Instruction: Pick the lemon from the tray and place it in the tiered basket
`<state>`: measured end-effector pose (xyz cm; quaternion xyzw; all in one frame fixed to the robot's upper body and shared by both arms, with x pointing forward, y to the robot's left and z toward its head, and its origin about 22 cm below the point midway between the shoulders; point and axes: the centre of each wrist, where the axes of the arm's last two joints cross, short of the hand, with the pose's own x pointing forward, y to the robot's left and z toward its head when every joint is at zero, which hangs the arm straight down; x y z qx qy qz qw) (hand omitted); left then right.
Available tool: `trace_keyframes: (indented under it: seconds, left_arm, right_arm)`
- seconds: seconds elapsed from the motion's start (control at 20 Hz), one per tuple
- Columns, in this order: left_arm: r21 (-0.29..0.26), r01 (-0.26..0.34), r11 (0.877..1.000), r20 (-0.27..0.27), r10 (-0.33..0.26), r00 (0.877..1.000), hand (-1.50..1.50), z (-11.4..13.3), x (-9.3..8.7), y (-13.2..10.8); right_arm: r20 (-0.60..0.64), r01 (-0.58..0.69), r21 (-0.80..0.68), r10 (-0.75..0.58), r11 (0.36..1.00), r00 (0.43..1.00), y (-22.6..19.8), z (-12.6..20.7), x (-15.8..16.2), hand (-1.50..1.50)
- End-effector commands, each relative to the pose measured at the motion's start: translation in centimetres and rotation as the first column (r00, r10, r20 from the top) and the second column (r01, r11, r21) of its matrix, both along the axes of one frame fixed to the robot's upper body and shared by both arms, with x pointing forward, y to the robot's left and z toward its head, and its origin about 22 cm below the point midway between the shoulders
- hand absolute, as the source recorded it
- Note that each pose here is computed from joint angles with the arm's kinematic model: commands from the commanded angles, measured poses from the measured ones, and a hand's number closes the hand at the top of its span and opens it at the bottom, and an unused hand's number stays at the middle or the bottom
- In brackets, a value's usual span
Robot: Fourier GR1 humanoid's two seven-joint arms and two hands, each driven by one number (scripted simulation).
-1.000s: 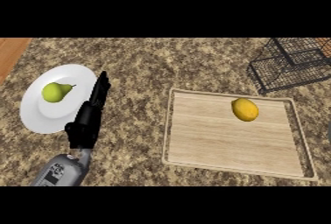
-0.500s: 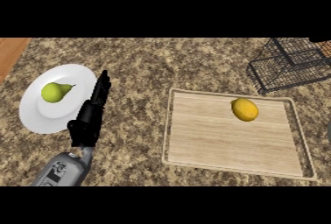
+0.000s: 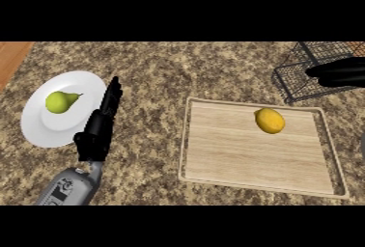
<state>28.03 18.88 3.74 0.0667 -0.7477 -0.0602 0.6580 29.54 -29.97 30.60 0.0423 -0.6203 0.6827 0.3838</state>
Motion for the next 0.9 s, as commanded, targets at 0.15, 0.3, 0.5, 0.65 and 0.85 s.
trace_keyframes:
  seconds: [0.15,0.3,0.5,0.65,0.85]
  left_arm:
    - [0.002,-0.002,1.0,0.004,0.002,1.0,0.0,-0.5,-0.1,0.3]
    - [-0.014,0.008,1.0,-0.002,-0.008,1.0,0.0,-0.3,0.2,-0.9]
    - [0.0,-0.002,1.0,-0.013,0.002,1.0,0.0,-0.4,0.5,-0.2]
    - [-0.003,0.027,1.0,0.014,-0.027,1.0,0.0,0.0,-0.1,0.3]
    - [0.011,0.016,1.0,0.023,-0.016,1.0,0.0,0.6,0.5,0.1]
  right_arm:
    - [-0.015,-0.099,-0.166,0.098,0.981,0.995,0.8,-0.5,-0.9,-1.5]
    - [0.019,-0.089,-0.177,0.094,0.98,0.995,1.5,-0.3,-1.2,-1.5]
    - [0.074,-0.074,-0.215,0.092,0.974,0.993,2.0,0.2,-2.1,-1.5]
    - [0.072,-0.093,-0.227,0.112,0.969,0.991,2.8,-0.3,-2.0,-1.5]
    - [0.139,-0.135,-0.229,0.17,0.964,0.976,3.9,0.3,-2.9,-1.5]
